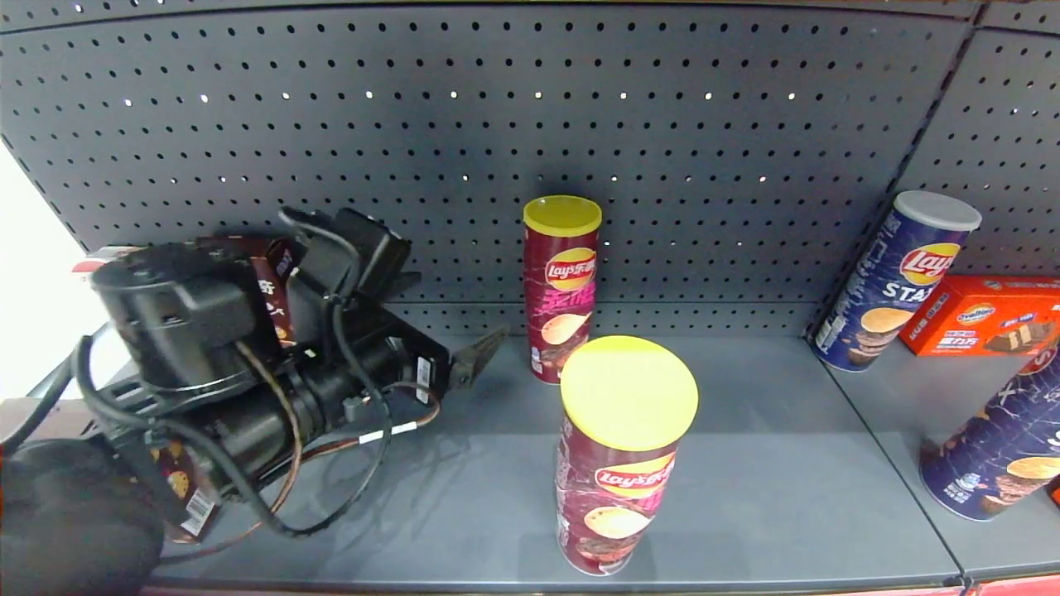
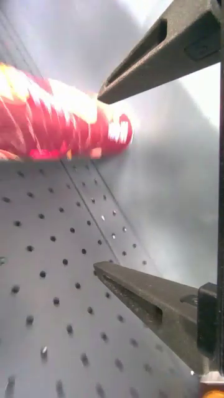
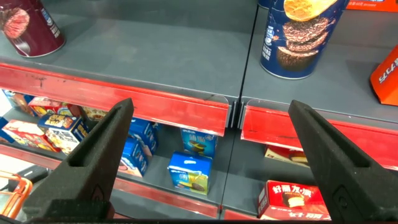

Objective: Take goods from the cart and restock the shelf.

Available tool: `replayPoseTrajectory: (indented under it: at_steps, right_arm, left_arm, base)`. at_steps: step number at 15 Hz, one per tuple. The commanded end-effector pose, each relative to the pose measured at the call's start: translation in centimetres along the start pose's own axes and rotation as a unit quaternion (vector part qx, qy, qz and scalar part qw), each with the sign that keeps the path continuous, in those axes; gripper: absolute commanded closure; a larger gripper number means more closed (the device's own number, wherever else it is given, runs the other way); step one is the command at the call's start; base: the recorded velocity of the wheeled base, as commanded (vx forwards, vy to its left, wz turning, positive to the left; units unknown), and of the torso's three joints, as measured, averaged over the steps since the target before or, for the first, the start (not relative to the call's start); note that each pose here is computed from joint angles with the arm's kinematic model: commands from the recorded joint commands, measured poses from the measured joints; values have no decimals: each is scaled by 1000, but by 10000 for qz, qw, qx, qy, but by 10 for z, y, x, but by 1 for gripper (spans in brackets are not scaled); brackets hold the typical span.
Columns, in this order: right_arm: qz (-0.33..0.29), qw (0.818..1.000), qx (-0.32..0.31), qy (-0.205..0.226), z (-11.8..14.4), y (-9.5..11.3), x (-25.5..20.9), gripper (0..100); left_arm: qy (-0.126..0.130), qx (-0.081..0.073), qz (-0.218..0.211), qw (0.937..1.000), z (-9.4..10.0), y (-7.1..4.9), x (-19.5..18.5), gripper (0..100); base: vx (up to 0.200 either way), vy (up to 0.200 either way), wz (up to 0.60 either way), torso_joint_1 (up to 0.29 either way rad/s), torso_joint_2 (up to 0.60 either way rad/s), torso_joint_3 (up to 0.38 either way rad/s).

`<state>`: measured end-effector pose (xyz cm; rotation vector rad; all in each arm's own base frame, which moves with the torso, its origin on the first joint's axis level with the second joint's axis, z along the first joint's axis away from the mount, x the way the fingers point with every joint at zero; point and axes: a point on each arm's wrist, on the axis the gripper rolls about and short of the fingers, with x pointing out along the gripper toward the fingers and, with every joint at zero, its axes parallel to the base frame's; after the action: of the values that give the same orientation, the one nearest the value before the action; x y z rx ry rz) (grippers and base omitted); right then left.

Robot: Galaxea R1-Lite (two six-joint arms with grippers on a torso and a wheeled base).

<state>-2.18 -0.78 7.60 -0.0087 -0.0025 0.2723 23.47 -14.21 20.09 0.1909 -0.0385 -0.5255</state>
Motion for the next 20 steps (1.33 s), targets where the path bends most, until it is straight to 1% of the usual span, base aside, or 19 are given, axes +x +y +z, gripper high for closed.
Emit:
replayPoseTrajectory:
  at_steps: [1, 2, 3, 4, 5, 6, 7, 8, 9, 11, 12, 13, 14, 15, 16, 17, 18, 19, 20]
  right_arm:
    - [-4, 10000, -2, 6, 0, 0, 0, 0]
    - [-4, 10000, -2, 6, 0, 0, 0, 0]
    - [-4, 10000, -2, 6, 0, 0, 0, 0]
    - [-4, 10000, -2, 6, 0, 0, 0, 0]
    - [-4, 10000, -2, 14, 0, 0, 0, 0]
    - [4, 10000, -2, 6, 0, 0, 0, 0]
    - [-4, 10000, -2, 6, 0, 0, 0, 0]
    - [-4, 10000, -2, 6, 0, 0, 0, 0]
    - [-4, 10000, -2, 6, 0, 0, 0, 0]
    - [-4, 10000, -2, 6, 0, 0, 0, 0]
    - [4, 10000, -2, 6, 0, 0, 0, 0]
    - [4, 10000, -2, 6, 0, 0, 0, 0]
    - [-4, 10000, -2, 14, 0, 0, 0, 0]
    - [-4, 10000, -2, 14, 0, 0, 0, 0]
    - [-4, 10000, -2, 6, 0, 0, 0, 0]
    - [-4, 10000, -2, 6, 0, 0, 0, 0]
    - [-4, 10000, -2, 14, 0, 0, 0, 0]
    - [4, 10000, -2, 6, 0, 0, 0, 0]
    - [-4, 10000, -2, 6, 0, 0, 0, 0]
  left_arm:
    - [-694, -282, -389, 9964, 15, -19, -49, 0]
    - [-767, -301, -508, 9953, 14, -24, -59, 0]
    - [-717, -296, -579, 9953, 4, -25, -78, 0]
    - [-627, -257, -624, 9958, -5, -24, -95, 0]
    - [-560, -220, -851, 9946, -17, -28, -120, 0]
    - [-566, -261, -1238, 9903, -26, -36, -143, 0]
    - [-594, -273, -1411, 9878, -30, -39, -155, 0]
    - [-524, -261, -1500, 9870, -45, -37, -173, 0]
    - [-526, -261, -1515, 9867, -46, -37, -177, 0]
    - [-283, -220, -1572, 9869, -58, -28, -210, 0]
    - [-170, -196, -1537, 9878, -65, -25, -220, 0]
    - [-18, -140, -1379, 9903, -73, -21, -230, 0]
    - [150, -137, -1176, 9929, -79, -18, -237, 0]
    - [177, -152, -1073, 9940, -83, -17, -243, 0]
    - [368, -168, -827, 9958, -90, -16, -249, 0]
    - [503, -178, -587, 9968, -95, -16, -254, 0]
    - [719, -223, -144, 9971, -104, -16, -261, 0]
    - [932, -239, 280, 9950, -112, -18, -269, 0]
    - [993, -214, 442, 9938, -115, -19, -271, 0]
  base:
    - [0, 0, 0, 0, 0, 0]
    - [0, 0, 0, 0, 0, 0]
    - [0, 0, 0, 0, 0, 0]
    - [0, 0, 0, 0, 0, 0]
    - [0, 0, 0, 0, 0, 0]
    - [0, 0, 0, 0, 0, 0]
    - [0, 0, 0, 0, 0, 0]
    - [0, 0, 0, 0, 0, 0]
    - [0, 0, 0, 0, 0, 0]
    - [0, 0, 0, 0, 0, 0]
    - [0, 0, 0, 0, 0, 0]
    - [0, 0, 0, 0, 0, 0]
    - [0, 0, 0, 0, 0, 0]
    - [0, 0, 0, 0, 0, 0]
    - [0, 0, 0, 0, 0, 0]
    - [0, 0, 0, 0, 0, 0]
    - [0, 0, 0, 0, 0, 0]
    - [0, 0, 0, 0, 0, 0]
    - [0, 0, 0, 0, 0, 0]
